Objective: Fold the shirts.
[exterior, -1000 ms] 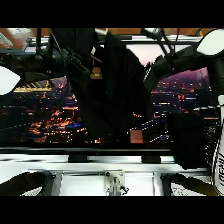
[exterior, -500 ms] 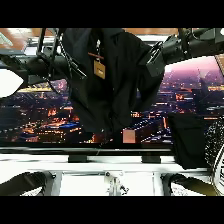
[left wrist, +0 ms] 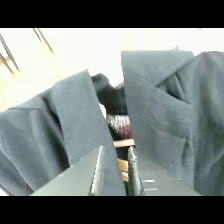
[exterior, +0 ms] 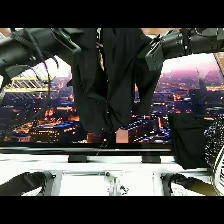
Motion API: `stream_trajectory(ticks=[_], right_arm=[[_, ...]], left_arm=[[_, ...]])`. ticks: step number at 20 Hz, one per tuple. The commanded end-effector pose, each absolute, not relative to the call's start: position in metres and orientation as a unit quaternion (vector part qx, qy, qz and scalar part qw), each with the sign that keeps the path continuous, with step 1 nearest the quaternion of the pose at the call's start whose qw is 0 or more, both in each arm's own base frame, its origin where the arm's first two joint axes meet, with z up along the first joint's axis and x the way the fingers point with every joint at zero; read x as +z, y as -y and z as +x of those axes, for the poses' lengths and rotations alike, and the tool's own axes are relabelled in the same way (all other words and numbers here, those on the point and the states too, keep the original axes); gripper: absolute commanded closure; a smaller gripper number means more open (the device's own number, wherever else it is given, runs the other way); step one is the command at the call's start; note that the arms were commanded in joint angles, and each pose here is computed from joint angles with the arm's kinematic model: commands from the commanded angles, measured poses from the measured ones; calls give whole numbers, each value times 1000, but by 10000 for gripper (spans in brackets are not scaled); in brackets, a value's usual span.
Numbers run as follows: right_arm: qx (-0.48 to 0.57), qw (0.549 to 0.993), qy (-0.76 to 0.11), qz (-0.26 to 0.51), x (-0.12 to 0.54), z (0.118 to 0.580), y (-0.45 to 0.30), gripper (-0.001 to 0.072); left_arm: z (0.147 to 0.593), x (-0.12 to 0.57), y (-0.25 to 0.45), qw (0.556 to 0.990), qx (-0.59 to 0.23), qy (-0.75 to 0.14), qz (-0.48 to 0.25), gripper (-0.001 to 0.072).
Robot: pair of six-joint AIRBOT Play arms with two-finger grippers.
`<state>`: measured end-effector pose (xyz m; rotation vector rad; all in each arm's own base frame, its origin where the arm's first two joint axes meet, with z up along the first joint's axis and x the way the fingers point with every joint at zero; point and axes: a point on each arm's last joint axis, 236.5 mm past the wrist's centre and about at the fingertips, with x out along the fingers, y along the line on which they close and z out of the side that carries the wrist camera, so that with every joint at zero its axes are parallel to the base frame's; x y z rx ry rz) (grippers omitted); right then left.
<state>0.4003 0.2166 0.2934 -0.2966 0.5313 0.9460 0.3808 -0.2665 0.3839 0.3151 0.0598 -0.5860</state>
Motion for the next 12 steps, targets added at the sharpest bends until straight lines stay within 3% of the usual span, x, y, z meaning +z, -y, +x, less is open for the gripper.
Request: stream_trajectory(ticks=[1, 2, 4, 8, 12], right_arm=[[435, 866, -206, -137, 317, 409, -217, 657], [431, 870, -194, -139, 324, 408, -216, 657], [429, 874, -179, -144, 336, 401, -215, 657], [428, 875, -168, -149, 346, 391, -213, 657], [395, 891, -167, -146, 349, 404, -202, 657]], left_arm=[[379, 409, 252, 950, -268, 11, 159, 468], [381, 410, 245, 952, -260, 10, 159, 460], [392, 403, 235, 955, -246, -2, 163, 250], [414, 371, 252, 952, -253, -35, 168, 108], [416, 373, 278, 948, -272, -7, 163, 99]])
